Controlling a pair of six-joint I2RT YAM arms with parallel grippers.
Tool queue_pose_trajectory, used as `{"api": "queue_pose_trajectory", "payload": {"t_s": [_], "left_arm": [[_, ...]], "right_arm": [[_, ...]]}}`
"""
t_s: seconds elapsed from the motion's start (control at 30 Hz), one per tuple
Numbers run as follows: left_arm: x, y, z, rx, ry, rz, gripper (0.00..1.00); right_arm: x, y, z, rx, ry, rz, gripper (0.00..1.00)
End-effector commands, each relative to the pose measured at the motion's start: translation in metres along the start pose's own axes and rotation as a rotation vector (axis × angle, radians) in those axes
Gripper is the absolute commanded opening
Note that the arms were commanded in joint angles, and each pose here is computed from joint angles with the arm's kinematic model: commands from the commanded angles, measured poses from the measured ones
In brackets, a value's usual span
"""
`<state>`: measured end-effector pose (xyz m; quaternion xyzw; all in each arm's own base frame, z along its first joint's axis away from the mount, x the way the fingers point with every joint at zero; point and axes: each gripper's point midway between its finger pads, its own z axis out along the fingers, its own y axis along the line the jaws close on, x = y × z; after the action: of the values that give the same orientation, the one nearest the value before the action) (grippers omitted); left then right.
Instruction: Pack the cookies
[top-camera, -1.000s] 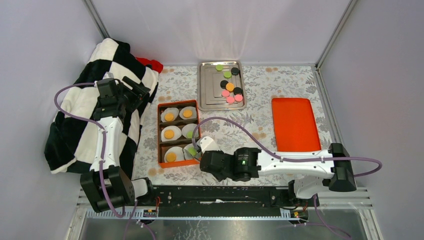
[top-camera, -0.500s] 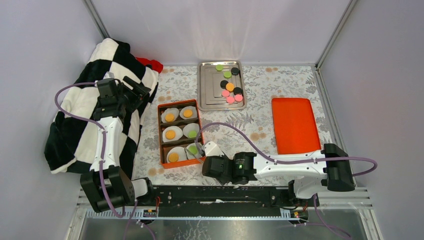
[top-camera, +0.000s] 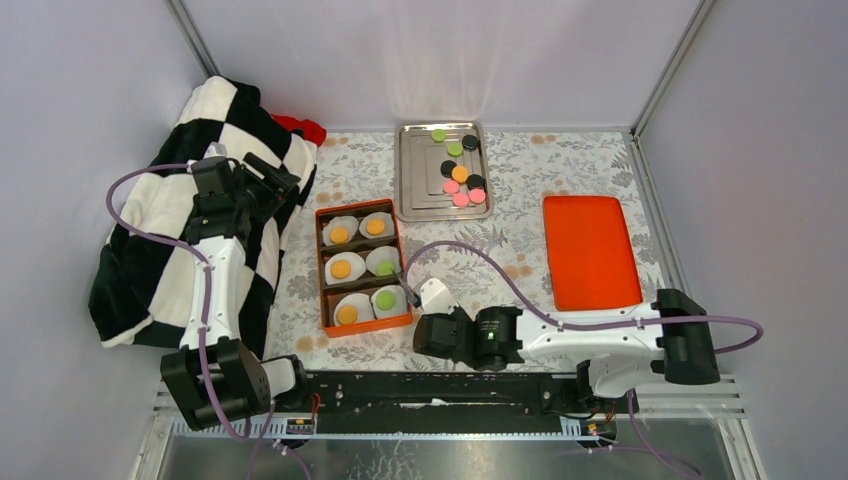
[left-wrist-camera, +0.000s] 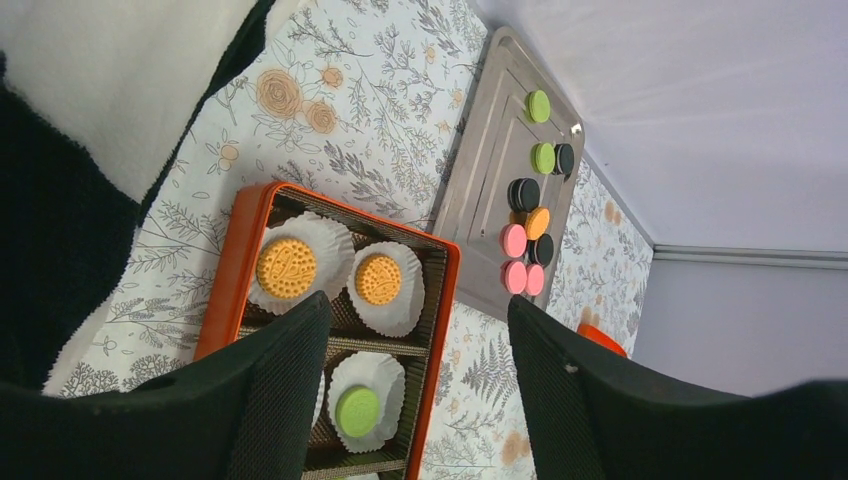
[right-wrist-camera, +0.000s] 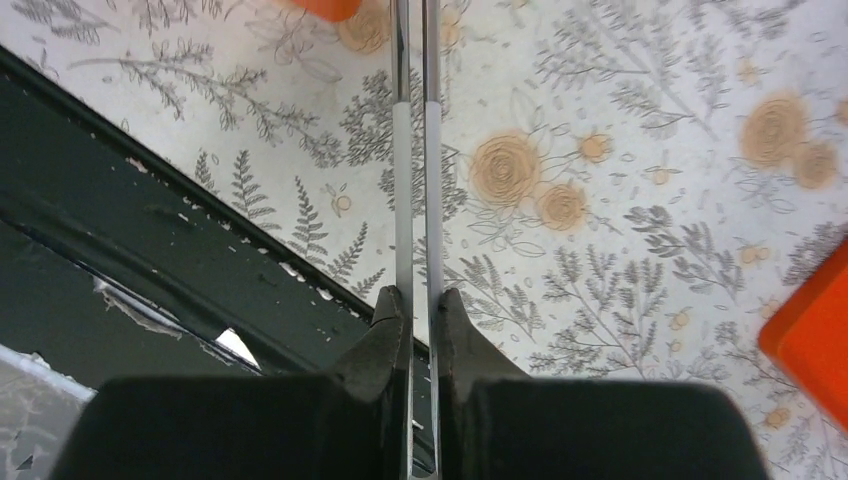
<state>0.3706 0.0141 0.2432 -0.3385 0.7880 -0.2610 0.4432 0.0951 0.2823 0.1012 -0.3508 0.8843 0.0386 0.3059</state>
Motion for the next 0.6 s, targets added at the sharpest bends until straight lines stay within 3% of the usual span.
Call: {"api": "queue_pose_trajectory", "payload": {"t_s": [0.0,0.13,0.2,0.37,0.57], "left_arm": [[-0.011,-0.015,-0.009,0.027,-0.046,0.05,0.68],[-0.011,-0.018,-0.007,0.023,-0.056,0.065,0.44],[-0.006,-0.02,-0.002,0.026,-0.045,0.064,0.33],[0.013,-0.03,0.015,0.025,0.009,0.092,0.15],[0.018,-0.035,0.022,0.007,0.01,0.124,0.04]], "right_arm": [[-0.071,-0.03,-0.058,0.063,-0.264,0.134,0.0],[-0.116,-0.082,-0.102,0.23,-0.454,0.228,0.0],[-0.135,-0.114,-0.105,0.329,-0.472,0.272,0.0],[-0.16,-0.193,-0.056,0.437,-0.351,0.414,0.0],[-0.158,-0.286,0.037,0.526,-0.117,0.471,0.0]]}}
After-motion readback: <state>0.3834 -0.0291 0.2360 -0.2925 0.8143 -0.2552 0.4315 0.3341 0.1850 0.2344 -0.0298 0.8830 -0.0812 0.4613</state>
